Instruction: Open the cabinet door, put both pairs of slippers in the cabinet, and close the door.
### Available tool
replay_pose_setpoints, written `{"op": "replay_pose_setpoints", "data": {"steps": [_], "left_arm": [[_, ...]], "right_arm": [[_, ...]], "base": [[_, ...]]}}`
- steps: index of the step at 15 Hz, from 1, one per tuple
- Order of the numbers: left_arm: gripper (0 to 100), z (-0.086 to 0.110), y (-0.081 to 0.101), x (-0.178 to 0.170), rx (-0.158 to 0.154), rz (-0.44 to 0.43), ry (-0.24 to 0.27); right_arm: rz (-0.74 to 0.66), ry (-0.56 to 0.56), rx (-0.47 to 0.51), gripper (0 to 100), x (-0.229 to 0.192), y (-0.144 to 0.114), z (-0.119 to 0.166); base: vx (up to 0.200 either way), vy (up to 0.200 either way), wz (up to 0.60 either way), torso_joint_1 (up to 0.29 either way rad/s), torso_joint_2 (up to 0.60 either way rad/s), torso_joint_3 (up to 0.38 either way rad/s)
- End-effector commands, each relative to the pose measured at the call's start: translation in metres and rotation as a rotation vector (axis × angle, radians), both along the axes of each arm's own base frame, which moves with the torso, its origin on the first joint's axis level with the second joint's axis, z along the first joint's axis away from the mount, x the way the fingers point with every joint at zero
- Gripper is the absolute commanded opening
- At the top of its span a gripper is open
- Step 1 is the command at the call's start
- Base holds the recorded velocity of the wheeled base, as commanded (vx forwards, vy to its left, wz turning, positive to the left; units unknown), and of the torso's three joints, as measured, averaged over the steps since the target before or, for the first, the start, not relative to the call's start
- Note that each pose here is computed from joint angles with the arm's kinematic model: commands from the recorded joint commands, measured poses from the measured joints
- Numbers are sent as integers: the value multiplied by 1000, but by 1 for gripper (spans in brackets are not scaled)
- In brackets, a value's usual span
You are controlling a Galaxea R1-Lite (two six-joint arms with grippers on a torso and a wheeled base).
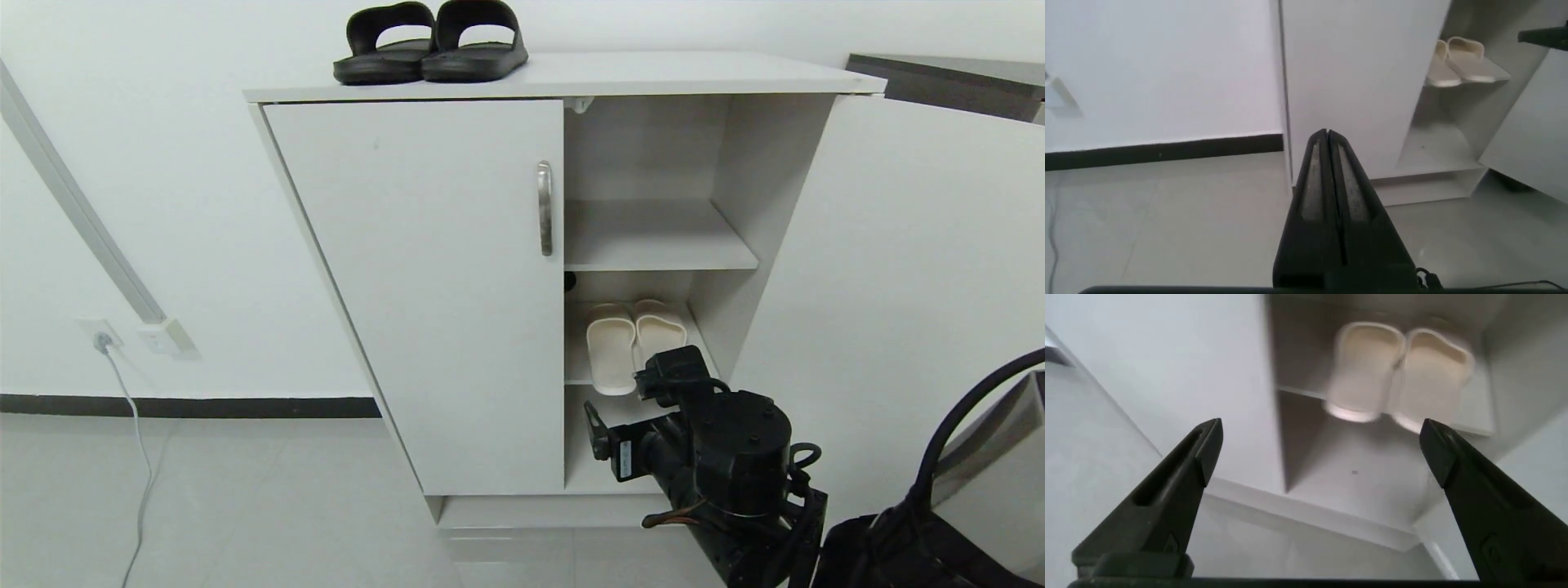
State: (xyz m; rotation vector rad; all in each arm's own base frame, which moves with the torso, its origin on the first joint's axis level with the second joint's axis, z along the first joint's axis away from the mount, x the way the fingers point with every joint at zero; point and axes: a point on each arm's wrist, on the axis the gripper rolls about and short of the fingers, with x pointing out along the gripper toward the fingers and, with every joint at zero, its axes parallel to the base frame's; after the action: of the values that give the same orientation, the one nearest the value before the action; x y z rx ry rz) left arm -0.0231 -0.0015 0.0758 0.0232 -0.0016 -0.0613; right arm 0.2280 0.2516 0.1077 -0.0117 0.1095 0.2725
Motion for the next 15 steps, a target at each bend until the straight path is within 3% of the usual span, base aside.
{"op": "replay_pose_setpoints", "data": {"steps": [1, 13, 15], "left_arm": [[0, 0, 0, 0, -2, 0, 1], [0, 0, 0, 0, -3, 1, 1], [0, 0, 0, 0, -8, 8, 3]], "right_arm": [[-1, 3, -3, 100, 0, 0, -1], [2, 2, 3, 100, 0, 0, -2], [2, 2, 4, 100, 0, 0, -2]], "base": [[0, 200, 0, 2, 2, 2], [0, 200, 0, 5, 3, 1], [0, 0, 0, 0, 0, 0]]}}
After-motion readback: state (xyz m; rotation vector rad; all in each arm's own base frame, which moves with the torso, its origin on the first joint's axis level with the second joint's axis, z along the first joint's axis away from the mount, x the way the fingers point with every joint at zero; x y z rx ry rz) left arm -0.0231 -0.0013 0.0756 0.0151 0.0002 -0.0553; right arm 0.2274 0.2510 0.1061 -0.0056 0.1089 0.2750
